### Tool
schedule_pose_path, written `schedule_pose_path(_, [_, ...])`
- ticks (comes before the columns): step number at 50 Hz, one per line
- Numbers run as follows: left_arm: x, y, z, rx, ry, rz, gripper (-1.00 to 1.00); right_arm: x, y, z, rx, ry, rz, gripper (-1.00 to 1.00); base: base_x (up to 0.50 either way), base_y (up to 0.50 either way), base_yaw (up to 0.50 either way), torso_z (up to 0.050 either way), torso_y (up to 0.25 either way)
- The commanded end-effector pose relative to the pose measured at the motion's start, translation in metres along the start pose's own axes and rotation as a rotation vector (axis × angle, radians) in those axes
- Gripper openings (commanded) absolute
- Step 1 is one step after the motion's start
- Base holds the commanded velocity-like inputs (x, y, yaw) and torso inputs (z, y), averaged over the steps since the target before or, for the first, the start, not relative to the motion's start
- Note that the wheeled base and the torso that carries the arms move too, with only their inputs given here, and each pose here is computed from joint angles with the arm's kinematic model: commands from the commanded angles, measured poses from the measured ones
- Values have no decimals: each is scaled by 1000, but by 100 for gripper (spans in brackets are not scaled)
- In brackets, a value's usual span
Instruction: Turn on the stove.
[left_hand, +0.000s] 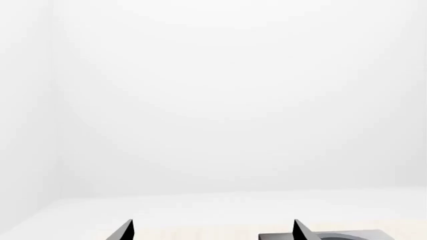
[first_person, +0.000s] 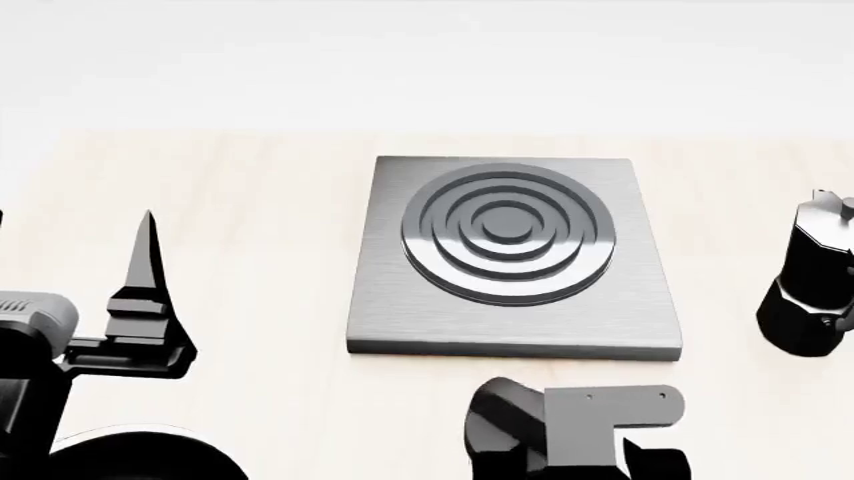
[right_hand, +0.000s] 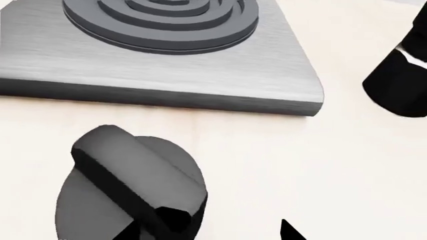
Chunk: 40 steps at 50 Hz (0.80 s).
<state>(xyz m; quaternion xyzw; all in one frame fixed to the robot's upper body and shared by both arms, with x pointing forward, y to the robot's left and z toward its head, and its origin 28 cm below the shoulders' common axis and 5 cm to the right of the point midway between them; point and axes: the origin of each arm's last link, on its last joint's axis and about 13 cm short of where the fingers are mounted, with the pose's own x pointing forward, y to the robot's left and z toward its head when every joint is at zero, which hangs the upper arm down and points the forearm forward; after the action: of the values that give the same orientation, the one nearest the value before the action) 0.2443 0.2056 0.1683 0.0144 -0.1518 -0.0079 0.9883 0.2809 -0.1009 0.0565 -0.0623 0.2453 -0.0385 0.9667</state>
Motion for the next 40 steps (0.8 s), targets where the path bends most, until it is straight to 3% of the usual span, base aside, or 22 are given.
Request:
schedule_pose_path(1, [0,0,0,0,0,0,100,-12,-14,5,-16,-2,-61,100,0,0,0,0,0])
schedule_pose_path(40, [-1,-1,1,2,-1,-1,100,-41,-39,21,59,-87,-157,100,0,0,0,0,0])
